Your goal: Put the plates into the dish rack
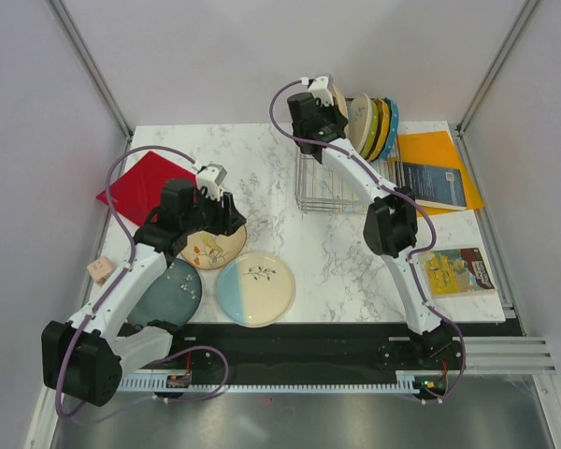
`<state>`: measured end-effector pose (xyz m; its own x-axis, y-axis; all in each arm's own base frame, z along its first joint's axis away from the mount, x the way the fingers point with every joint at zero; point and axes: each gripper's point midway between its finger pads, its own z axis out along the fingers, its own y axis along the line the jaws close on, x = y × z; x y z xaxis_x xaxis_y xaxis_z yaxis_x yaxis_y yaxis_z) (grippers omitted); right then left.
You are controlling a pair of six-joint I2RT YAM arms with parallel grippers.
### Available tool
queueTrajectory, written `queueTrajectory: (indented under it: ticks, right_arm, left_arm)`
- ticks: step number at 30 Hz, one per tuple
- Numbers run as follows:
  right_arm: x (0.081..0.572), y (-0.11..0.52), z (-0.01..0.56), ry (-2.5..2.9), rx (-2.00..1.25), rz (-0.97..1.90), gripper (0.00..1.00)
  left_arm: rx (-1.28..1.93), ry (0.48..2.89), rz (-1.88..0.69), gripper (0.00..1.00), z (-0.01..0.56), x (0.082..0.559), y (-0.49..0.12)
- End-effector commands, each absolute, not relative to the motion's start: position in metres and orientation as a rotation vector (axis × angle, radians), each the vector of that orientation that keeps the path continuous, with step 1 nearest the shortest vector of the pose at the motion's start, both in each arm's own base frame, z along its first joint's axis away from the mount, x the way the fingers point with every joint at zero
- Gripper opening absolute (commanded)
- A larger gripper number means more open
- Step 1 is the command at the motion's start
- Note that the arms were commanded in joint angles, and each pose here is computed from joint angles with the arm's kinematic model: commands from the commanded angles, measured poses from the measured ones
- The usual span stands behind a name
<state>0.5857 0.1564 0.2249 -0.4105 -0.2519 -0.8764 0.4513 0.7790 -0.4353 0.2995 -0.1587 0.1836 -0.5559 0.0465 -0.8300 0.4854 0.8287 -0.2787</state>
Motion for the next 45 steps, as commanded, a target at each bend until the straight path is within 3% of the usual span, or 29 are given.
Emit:
queueTrajectory:
  ticks: [1, 2, 5, 14, 20, 23, 24, 26, 27, 28, 30, 34, 38, 43, 44, 45]
  right_arm:
    - [0.586, 0.152, 0.231, 1.832, 0.185, -0.777, 0.14]
    - [0.585, 0.153, 0.232, 1.831, 0.183, -0.772, 0.24]
    - [0.58, 0.151, 0.244, 1.831, 0.175, -0.759, 0.38]
    - [0.568, 0.147, 0.279, 1.801, 0.182, -0.732, 0.41]
    - [0.52, 0.157, 0.367, 1.728, 0.151, -0.567, 0.52]
    - [0.477, 0.17, 0.344, 1.871, -0.06, -0.424, 0.64]
    - [0.465, 0.198, 0.322, 1.952, -0.232, -0.23, 0.67]
    - [0.411, 0.216, 0.267, 2.112, -0.507, -0.015, 0.69]
    - [0.377, 0.248, 0.246, 2.161, -0.684, 0.256, 0.7]
    - [0.343, 0.251, 0.205, 2.255, -0.786, 0.365, 0.71]
    - [0.291, 0.271, 0.192, 2.287, -0.897, 0.679, 0.7]
    - [0.225, 0.275, 0.128, 2.451, -0.928, 0.985, 0.62]
    - [0.215, 0.276, 0.085, 2.475, -0.948, 0.937, 0.59]
    - [0.215, 0.308, 0.07, 2.402, -1.103, 0.942, 0.41]
    - [0.212, 0.316, 0.072, 2.383, -1.133, 0.971, 0.35]
    - [0.213, 0.321, 0.073, 2.371, -1.148, 0.981, 0.23]
  left_arm:
    - [0.356, 2.09, -0.616, 0.57, 0.197, 0.306, -0.159]
    - [0.352, 2.091, -0.61, 0.57, 0.197, 0.306, -0.158]
    - [0.346, 2.085, -0.603, 0.57, 0.199, 0.307, -0.156]
    - [0.338, 2.06, -0.609, 0.57, 0.206, 0.306, -0.156]
    - [0.244, 2.114, -0.513, 0.62, 0.205, 0.301, -0.137]
    - [0.146, 2.28, -0.483, 0.65, 0.184, 0.289, -0.128]
    - [0.074, 2.321, -0.503, 0.68, 0.18, 0.285, -0.125]
    - [-0.039, 2.359, -0.553, 0.84, 0.174, 0.276, -0.123]
    - [-0.081, 2.384, -0.554, 0.91, 0.164, 0.271, -0.12]
    - [-0.111, 2.392, -0.547, 0.92, 0.16, 0.269, -0.118]
    - [-0.175, 2.423, -0.538, 0.91, 0.146, 0.262, -0.115]
    - [-0.201, 2.432, -0.505, 0.9, 0.139, 0.261, -0.108]
    - [-0.187, 2.422, -0.481, 0.89, 0.14, 0.266, -0.106]
    - [-0.211, 2.402, -0.434, 0.88, 0.143, 0.275, -0.098]
    - [-0.206, 2.392, -0.427, 0.88, 0.146, 0.277, -0.097]
    - [-0.205, 2.391, -0.42, 0.88, 0.146, 0.278, -0.095]
